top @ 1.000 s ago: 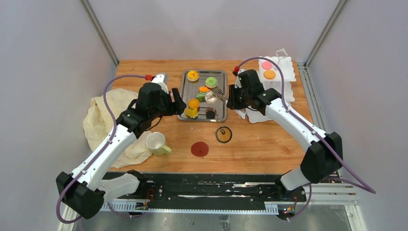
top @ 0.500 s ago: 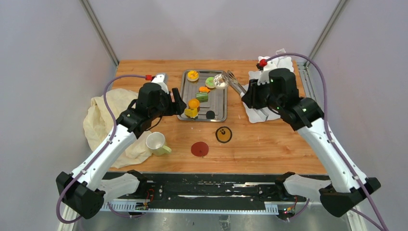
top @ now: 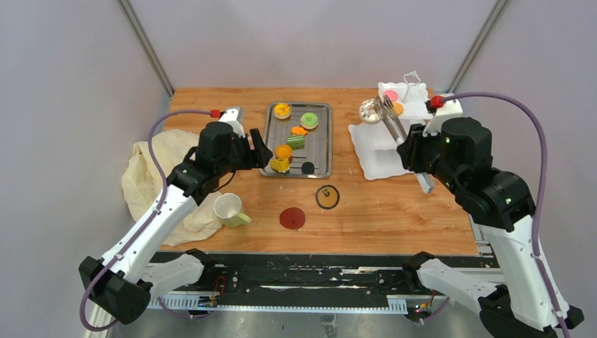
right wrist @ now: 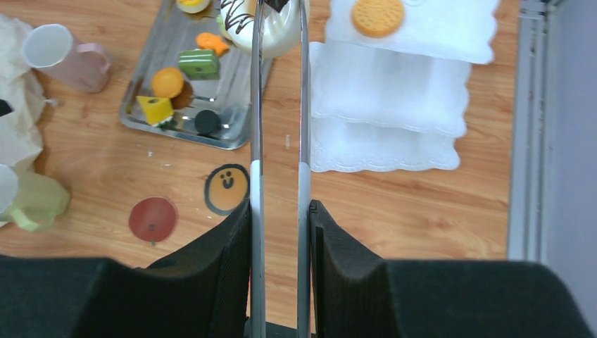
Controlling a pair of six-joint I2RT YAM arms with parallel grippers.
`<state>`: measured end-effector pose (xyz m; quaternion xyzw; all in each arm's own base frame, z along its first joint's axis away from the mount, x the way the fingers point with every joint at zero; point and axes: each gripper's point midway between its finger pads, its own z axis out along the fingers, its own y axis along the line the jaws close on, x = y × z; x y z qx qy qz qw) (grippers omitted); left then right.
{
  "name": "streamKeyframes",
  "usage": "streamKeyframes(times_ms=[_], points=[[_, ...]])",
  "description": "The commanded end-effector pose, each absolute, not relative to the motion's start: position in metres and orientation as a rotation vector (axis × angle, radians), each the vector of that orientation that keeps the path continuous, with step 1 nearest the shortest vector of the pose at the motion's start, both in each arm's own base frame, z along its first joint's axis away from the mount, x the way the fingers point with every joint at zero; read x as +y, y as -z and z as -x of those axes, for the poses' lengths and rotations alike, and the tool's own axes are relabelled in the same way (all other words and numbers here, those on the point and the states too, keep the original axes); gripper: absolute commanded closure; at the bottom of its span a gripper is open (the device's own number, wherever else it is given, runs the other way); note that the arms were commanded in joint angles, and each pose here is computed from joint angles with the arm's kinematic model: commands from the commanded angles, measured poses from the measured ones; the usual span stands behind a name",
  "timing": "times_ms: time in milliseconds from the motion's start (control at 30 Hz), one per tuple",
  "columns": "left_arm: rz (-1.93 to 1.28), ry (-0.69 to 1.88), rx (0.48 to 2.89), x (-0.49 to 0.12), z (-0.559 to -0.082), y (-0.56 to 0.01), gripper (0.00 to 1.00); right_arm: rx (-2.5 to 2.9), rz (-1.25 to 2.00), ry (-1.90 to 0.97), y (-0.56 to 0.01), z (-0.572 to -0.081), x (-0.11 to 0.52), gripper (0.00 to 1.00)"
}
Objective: Serve the afternoon tea
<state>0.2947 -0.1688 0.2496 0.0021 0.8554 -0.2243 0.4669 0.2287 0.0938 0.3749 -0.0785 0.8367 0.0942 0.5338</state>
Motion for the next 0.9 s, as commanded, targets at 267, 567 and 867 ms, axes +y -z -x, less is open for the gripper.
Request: streamKeyframes(times_ms=[267,567,867], points=[[-0.014,0.602,2.052,-0.172,-0.294,-0.265,0.27,1.944,-0.048,0.120,-0.392,-0.192,0.005,0.99],[-0.020,0.613,2.057,-0.175,-0.295,-0.263,0.28,1.928,-0.126,0.265,-0.396,-0.187,-0.021,0.99],[-0.019,0.614,2.061,-0.175,-0.295,-0.260,0.27,1.869,-0.152,0.327,-0.410,-0.214,-0.020,0.99]])
